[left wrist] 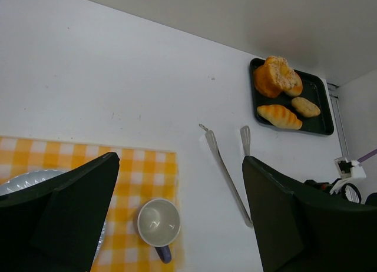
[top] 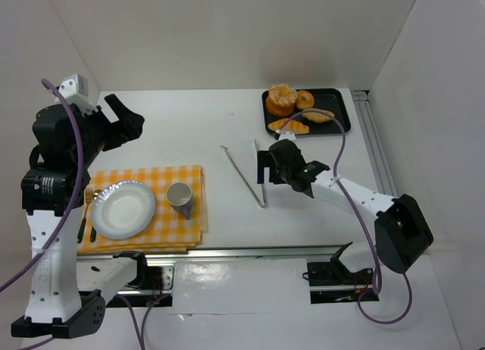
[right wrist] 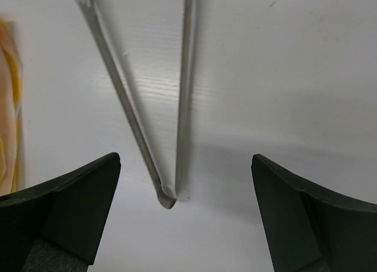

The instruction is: Place the bread

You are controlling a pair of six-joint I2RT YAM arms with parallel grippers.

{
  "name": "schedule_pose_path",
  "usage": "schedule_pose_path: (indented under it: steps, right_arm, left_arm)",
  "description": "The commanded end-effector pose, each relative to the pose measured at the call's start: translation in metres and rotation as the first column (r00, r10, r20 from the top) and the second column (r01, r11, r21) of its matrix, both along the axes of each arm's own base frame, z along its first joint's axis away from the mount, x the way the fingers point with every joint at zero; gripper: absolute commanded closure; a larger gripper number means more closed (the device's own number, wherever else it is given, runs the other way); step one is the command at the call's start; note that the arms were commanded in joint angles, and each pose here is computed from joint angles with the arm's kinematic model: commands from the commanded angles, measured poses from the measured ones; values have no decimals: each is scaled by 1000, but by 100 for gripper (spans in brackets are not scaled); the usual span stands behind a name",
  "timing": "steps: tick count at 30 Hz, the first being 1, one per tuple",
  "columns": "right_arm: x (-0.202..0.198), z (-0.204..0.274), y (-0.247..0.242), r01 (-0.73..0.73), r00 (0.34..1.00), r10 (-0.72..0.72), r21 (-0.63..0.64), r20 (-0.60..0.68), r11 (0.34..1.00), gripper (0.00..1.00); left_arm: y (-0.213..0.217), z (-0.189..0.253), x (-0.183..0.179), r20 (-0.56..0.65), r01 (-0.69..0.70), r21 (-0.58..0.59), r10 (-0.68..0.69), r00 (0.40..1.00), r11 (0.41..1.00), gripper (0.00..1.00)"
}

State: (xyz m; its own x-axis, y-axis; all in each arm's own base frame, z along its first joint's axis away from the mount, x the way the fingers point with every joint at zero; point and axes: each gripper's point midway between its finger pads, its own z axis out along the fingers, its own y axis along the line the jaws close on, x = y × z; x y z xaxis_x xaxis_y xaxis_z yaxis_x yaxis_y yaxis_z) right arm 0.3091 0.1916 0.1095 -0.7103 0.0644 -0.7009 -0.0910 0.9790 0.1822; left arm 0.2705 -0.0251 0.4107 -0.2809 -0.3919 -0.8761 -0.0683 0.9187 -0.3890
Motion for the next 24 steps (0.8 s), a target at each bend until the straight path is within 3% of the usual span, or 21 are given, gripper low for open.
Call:
schedule_pose_path:
  steps: [1, 10, 16, 24]
  right_arm:
    - [-5, 14, 28, -152, 986, 152, 3, 68, 988, 1]
    - [-28, -15, 55, -351, 936, 351, 11, -32, 936, 1]
    - [-28, -43, 63, -364, 929, 359, -51, -97, 930, 1]
    - [5, -63, 63, -261, 965, 257, -137, -43, 956, 1]
  left_arm:
    - [-3, 12, 0, 53, 13, -22, -12, 999, 1000, 1]
    - [1, 7, 0, 44, -6, -8, 6, 999, 1000, 1]
    - [1, 7, 3, 44, -6, -8, 6, 999, 1000, 1]
    - [5, 6, 4, 44, -23, 6, 23, 999, 1000, 1]
